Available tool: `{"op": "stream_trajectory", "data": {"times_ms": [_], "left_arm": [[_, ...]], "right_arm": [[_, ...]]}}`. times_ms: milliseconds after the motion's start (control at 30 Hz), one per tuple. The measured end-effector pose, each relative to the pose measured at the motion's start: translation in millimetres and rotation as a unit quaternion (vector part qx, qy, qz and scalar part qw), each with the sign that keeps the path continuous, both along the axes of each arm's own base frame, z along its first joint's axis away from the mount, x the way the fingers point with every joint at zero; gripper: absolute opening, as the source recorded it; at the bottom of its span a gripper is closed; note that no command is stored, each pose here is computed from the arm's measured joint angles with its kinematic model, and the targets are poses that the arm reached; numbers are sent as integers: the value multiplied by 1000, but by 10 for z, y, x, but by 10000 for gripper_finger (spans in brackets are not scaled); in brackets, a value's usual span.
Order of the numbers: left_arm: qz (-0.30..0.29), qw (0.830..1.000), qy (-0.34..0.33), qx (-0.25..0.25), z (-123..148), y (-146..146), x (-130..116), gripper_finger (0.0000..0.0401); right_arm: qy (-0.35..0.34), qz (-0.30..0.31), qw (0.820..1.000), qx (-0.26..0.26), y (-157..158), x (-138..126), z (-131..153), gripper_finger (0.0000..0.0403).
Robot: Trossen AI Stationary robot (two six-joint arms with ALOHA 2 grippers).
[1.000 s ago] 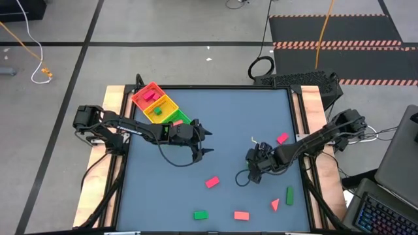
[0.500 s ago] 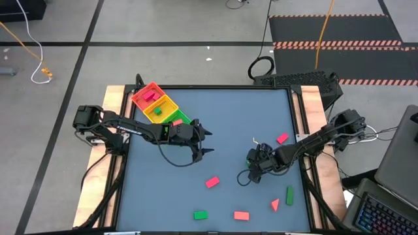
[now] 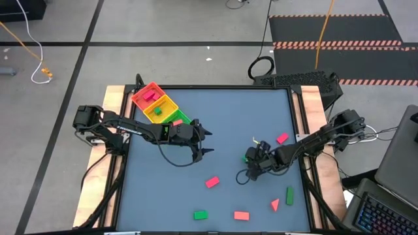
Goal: Sort & place blocks by color
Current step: Put the green block into the yellow basket
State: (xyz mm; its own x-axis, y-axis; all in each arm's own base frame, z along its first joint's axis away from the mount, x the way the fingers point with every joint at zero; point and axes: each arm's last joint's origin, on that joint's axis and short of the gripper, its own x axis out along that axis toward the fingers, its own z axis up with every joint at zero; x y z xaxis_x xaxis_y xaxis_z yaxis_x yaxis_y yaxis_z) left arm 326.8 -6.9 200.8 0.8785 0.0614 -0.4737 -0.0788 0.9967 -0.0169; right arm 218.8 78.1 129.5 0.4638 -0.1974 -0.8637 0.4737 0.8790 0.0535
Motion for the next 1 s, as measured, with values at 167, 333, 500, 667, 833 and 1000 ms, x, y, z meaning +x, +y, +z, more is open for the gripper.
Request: {"op": "stream_trajectory", "data": {"times_ms": [167, 333, 500, 667, 833, 1000], "left_arm": [[1, 1000, 0, -1, 1, 0, 0, 356], [1, 1000, 0, -1, 1, 0, 0, 356], [1, 1000, 0, -1, 2, 0, 1, 356], [1, 1000, 0, -1, 2, 0, 1, 356], [0, 1000, 0, -1, 2, 0, 1, 356], [1, 1000, 0, -1, 2, 0, 1, 356]], "right_arm": [[-20, -4, 1000, -11, -5, 30, 16, 232], [-23, -12, 999, -24, -54, 49, 21, 260], [-20, -14, 999, -25, -94, 61, 21, 254], [-15, -8, 1000, -15, -88, 58, 18, 241], [-10, -7, 1000, -16, -97, 28, -17, 225], [-9, -10, 1000, -15, -121, -37, -100, 199]]}}
